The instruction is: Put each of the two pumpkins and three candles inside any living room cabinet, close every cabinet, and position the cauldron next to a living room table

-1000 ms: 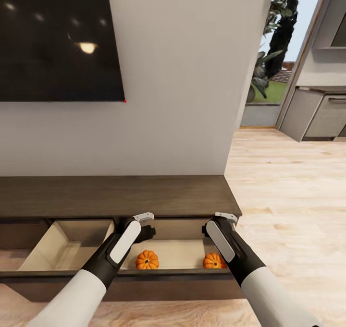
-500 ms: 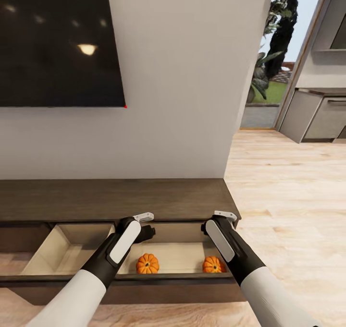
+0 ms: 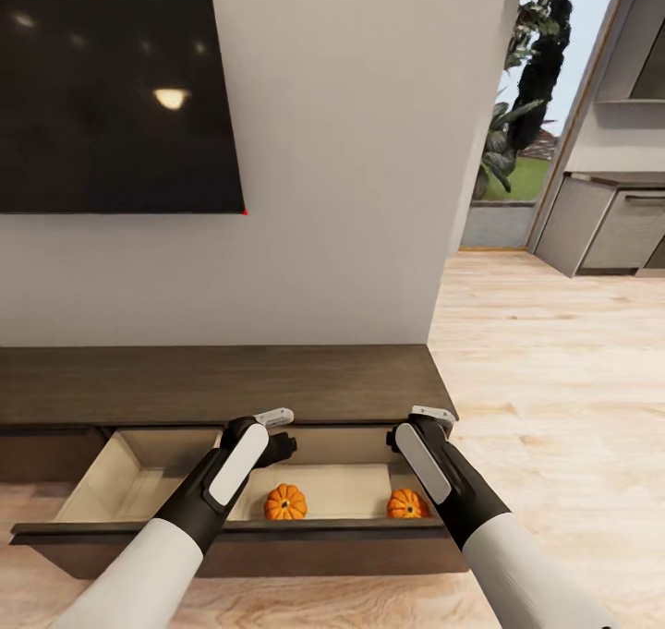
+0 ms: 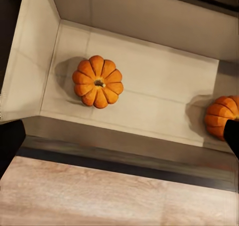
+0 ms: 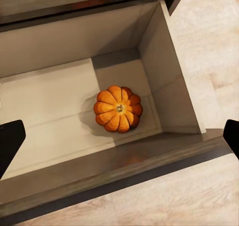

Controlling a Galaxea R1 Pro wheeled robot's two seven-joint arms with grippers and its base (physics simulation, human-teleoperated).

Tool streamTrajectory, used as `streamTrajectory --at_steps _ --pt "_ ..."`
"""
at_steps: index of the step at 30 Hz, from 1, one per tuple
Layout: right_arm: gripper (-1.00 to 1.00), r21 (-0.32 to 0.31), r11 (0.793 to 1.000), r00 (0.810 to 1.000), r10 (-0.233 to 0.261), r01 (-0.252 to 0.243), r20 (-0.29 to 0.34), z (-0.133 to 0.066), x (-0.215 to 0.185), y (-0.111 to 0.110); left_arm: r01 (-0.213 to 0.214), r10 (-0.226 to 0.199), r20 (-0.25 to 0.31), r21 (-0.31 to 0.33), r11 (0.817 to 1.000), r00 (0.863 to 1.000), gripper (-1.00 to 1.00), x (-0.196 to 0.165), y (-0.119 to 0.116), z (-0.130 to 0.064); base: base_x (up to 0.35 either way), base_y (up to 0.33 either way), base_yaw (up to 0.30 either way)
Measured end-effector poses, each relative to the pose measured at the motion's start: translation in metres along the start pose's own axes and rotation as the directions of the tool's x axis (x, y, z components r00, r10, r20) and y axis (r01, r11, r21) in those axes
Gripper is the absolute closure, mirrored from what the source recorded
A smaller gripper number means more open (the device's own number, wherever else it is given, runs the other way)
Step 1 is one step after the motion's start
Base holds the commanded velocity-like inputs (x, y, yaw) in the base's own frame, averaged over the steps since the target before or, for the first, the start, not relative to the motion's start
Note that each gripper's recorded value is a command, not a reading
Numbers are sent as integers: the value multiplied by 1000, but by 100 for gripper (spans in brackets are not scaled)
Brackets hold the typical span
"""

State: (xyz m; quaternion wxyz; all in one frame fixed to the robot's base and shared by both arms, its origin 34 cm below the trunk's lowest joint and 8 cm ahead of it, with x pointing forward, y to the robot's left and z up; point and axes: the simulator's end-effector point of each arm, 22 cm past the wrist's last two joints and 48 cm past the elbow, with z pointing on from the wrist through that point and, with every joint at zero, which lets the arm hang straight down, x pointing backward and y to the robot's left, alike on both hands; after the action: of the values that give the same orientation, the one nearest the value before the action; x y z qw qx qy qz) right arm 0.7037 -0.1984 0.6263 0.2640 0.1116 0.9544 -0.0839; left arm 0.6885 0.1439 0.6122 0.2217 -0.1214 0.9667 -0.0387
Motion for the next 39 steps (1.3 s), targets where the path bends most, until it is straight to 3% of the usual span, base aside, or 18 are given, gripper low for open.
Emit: streamTrajectory --at_steps 15,21,39 --pt "-100 -1 1000 1000 0 0 -2 -22 -18 -2 1 -1 -1 0 1000 1000 -100 -15 -4 -24 -148 0 0" --pt "-100 -36 999 1000 0 0 -3 -31 -25 4 1 -1 -1 1 1000 1000 -100 -21 -7 -34 -166 0 0" --pt "-100 -37 999 1000 -4 4 -11 -56 -41 2 2 -2 -3 3 1000 1000 -100 -37 -12 -62 -2 0 0"
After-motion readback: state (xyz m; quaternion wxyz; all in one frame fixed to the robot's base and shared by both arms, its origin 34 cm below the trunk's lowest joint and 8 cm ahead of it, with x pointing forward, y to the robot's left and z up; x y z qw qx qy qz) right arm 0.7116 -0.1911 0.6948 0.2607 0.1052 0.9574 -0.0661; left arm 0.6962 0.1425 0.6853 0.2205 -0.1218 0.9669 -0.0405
